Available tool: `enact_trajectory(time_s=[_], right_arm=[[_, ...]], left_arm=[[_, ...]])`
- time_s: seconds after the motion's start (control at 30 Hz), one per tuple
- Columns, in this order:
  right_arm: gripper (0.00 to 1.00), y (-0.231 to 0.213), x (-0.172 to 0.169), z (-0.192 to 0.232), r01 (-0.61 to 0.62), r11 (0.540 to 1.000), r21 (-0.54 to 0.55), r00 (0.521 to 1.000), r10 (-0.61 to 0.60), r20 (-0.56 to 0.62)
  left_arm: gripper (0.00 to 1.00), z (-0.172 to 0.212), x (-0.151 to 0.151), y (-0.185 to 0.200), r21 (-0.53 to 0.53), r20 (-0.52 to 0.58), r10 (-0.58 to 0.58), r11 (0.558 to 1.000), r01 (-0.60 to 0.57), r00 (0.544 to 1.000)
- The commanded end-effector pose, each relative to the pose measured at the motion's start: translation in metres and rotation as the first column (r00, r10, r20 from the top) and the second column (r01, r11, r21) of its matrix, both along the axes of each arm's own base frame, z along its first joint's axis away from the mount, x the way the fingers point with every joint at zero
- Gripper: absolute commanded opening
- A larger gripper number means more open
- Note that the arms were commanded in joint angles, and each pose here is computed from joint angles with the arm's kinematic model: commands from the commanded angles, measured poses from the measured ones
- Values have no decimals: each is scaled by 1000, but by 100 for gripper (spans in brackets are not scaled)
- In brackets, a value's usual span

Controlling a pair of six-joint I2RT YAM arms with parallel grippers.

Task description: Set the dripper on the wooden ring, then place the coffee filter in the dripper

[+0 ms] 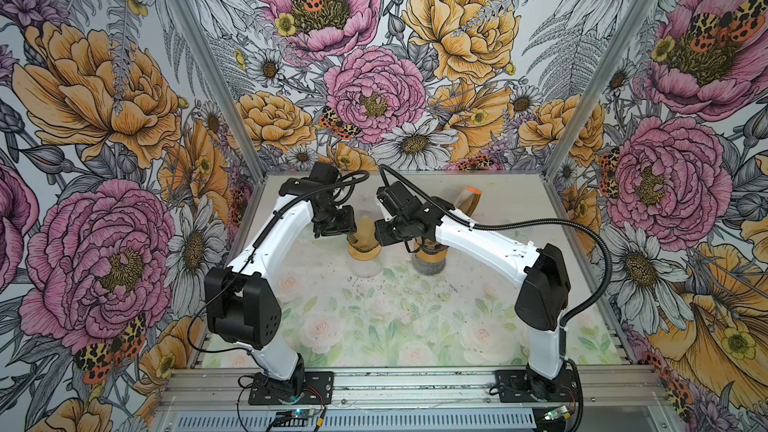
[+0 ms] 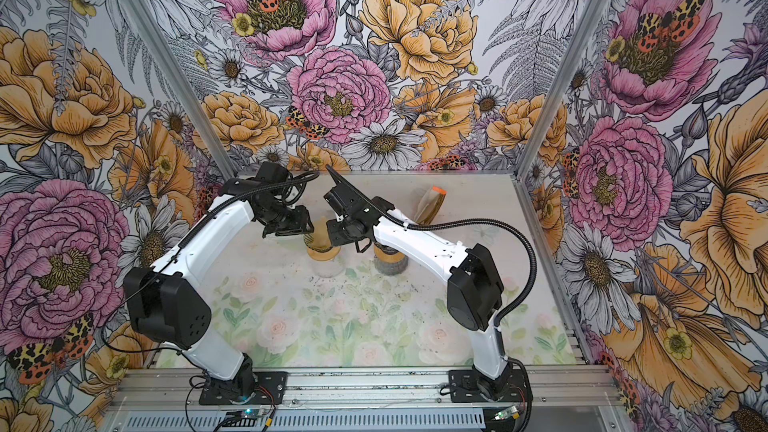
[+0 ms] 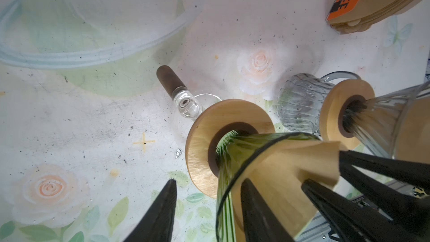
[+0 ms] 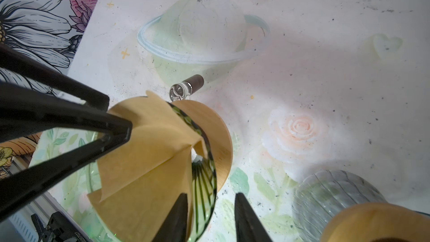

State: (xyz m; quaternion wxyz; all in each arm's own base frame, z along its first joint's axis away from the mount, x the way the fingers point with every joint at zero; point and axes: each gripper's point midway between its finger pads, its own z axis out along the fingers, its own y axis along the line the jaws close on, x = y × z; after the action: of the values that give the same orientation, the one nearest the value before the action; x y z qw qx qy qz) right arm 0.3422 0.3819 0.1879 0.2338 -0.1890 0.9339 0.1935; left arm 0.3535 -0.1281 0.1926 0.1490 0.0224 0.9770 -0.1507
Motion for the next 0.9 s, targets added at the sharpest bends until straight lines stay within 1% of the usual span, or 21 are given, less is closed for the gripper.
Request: enact_trajectory(time_s=[0.0,0.17,0.3,0.43,0.5,0.7,0.87], right_arm=[[35,0,4,-3,-3,1000,-28,1000,3,8],[35,1,5,1,0,1000,-25,1000,0,18],[42,1,9,7,1,1000,-16,1000,-1,27],[48,5,11,12,-11,1000,7,1000,11,25],[51,6,13,14,-10,1000,12,1000,10,27],[54,6,20,11,3,1000,9,1000,-3,21],[54,8,22,3,1,1000,-9,1000,-1,4]], left_arm=[[48,25,4,-4,-58,64,0,998,3,998],[49,22,0,-8,-61,58,-25,998,29,998],[49,16,-1,-10,-50,47,-41,998,43,998],[54,11,-1,-9,-31,38,-46,998,48,998],[55,7,-1,-7,-22,31,-44,999,45,999],[53,-3,-3,-3,0,4,-32,999,32,999],[50,-6,-3,-1,12,-2,-29,1000,29,1000]])
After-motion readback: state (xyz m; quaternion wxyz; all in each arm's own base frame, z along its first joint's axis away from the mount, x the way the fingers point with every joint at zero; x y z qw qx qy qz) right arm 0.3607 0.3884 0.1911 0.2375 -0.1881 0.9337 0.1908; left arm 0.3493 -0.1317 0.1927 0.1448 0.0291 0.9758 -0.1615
